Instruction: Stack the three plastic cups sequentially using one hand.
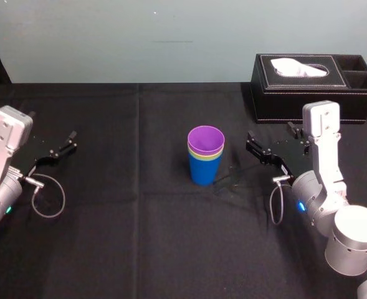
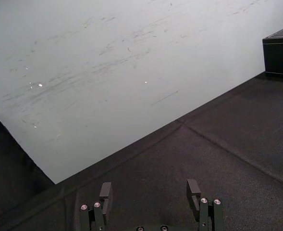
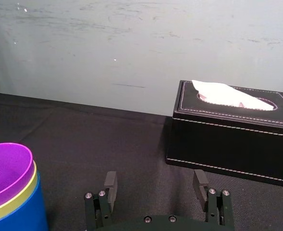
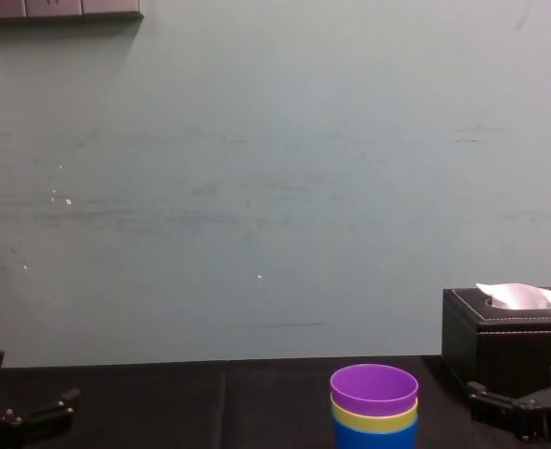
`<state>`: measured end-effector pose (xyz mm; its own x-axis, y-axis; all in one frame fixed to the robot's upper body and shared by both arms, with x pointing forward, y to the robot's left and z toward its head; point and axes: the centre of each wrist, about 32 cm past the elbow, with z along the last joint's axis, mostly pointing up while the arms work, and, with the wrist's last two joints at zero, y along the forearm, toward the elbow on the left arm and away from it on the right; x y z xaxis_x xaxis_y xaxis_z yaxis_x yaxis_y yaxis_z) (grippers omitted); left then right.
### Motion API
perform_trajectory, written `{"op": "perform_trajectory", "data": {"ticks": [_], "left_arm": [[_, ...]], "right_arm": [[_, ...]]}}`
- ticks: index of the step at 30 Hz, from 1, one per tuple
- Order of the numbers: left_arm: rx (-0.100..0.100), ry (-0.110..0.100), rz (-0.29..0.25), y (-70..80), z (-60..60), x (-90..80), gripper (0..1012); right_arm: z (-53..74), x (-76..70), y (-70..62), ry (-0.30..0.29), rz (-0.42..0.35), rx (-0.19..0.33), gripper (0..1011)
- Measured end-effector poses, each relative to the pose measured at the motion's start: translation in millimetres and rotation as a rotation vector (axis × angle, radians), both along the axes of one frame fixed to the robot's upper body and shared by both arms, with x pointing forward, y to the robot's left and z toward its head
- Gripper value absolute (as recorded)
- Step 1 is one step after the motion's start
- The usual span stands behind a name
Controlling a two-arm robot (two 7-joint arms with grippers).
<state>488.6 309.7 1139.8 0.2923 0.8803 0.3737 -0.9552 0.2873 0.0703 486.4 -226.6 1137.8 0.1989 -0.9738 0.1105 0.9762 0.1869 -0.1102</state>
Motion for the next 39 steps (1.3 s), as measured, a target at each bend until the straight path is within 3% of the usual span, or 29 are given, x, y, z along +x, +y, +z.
{"op": "perform_trajectory", "data": {"ticks": [39], "left_arm": [[0.0, 0.0, 0.0, 0.0, 0.0, 0.0, 1011]], "right_arm": [[0.0, 0.0, 0.0, 0.0, 0.0, 0.0, 1003]]}}
